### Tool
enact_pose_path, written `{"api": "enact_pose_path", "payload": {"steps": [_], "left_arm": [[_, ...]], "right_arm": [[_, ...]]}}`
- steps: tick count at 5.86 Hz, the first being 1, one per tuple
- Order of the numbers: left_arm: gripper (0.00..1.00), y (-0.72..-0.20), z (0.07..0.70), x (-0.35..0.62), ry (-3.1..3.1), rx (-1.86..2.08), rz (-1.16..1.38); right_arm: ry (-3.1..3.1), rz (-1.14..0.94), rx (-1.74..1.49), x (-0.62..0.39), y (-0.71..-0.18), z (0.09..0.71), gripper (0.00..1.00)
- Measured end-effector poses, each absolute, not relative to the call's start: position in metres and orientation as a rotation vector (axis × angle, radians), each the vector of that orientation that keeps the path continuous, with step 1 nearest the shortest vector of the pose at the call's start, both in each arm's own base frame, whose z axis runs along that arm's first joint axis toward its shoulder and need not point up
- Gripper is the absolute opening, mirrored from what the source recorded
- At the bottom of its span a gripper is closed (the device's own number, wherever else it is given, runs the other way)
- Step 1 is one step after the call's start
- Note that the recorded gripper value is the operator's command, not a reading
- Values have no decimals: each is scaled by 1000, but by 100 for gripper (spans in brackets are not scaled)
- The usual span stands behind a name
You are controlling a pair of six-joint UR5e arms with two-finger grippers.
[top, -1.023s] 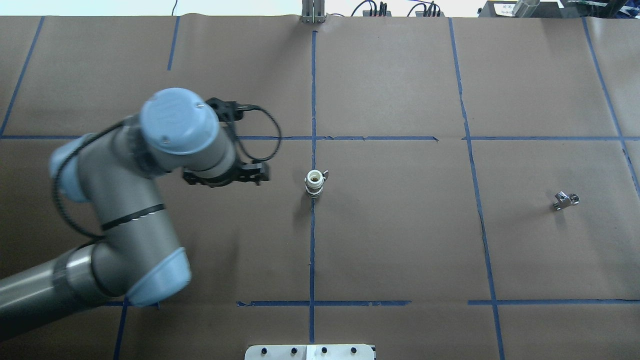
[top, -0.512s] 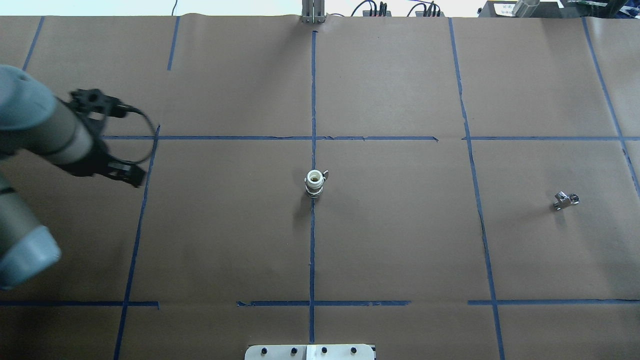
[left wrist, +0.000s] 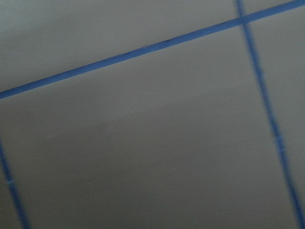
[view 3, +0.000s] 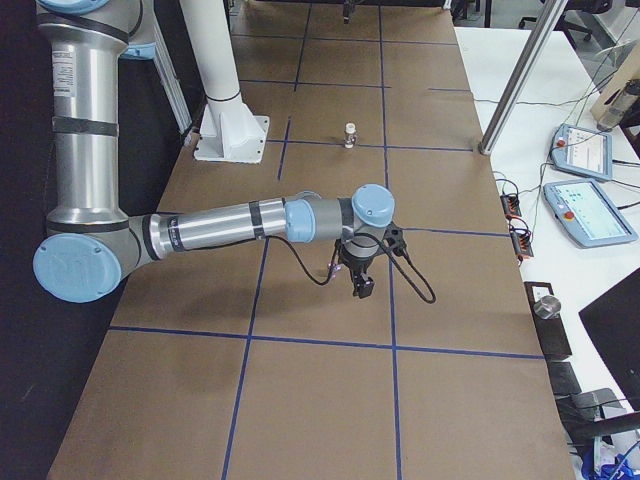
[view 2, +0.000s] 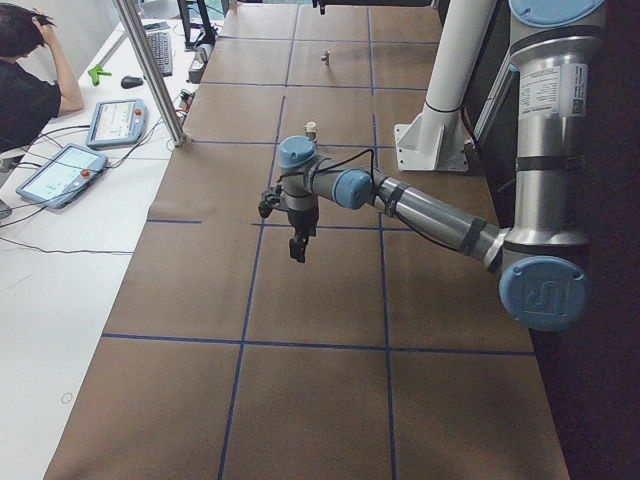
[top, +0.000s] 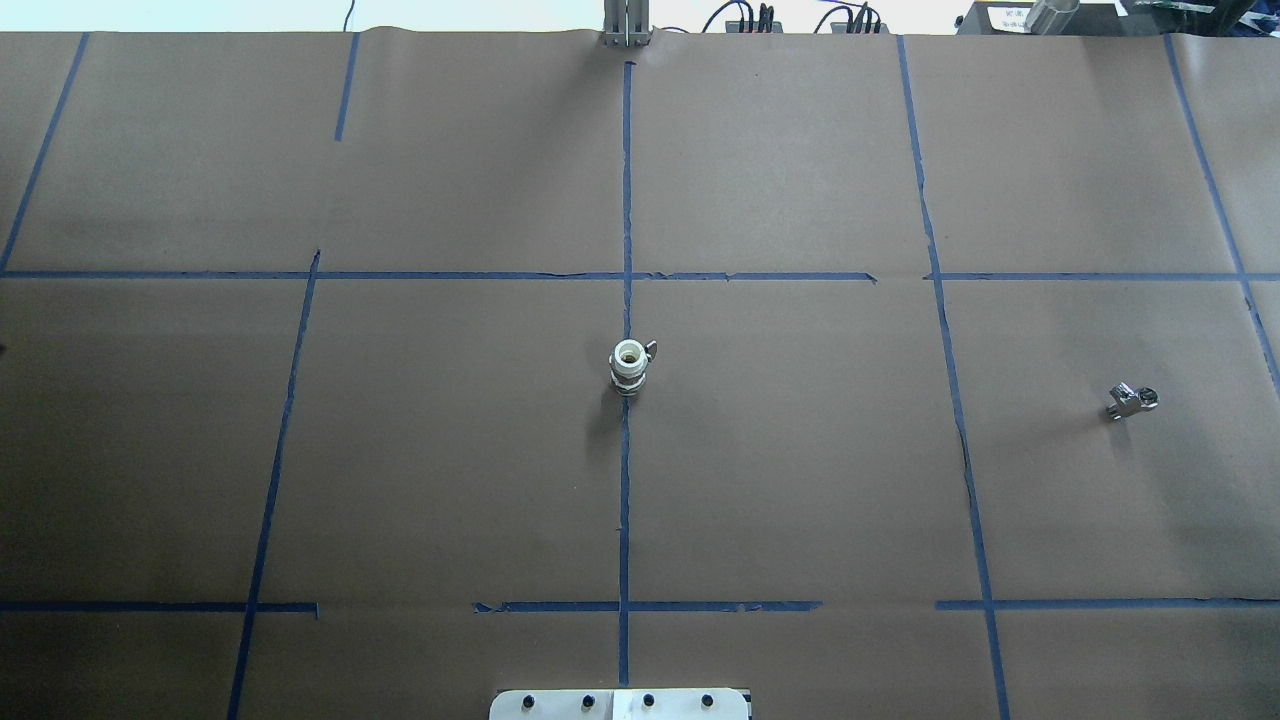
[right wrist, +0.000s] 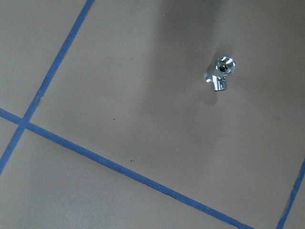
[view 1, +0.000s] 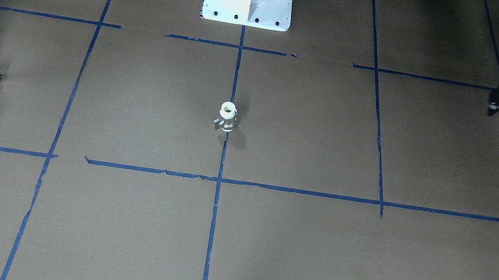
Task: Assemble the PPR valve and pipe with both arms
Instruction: 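Lower the right gripper onto the chrome valve body and grasp it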
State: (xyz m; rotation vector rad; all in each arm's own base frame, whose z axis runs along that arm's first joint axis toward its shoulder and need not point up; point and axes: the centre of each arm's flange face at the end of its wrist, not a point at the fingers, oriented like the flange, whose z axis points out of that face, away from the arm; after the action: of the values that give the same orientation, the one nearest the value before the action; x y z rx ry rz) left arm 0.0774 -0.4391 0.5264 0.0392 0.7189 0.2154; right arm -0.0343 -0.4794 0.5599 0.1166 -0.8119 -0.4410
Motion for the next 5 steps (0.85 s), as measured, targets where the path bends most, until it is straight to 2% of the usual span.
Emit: {"api": "enact_pose_path", "payload": {"steps": [2,4,5], "left_arm": [[100,-419,624,-23,803,44,134],[100,-406,646,-42,822,44,104],[100,-405,647,-43,823,45,102]], "right_arm": [[-821,-367,92,-74,-495,519,100],[-838,-242,92,-138,-483,483,100],[-832,-230,137,-165,-459,497,100]]}}
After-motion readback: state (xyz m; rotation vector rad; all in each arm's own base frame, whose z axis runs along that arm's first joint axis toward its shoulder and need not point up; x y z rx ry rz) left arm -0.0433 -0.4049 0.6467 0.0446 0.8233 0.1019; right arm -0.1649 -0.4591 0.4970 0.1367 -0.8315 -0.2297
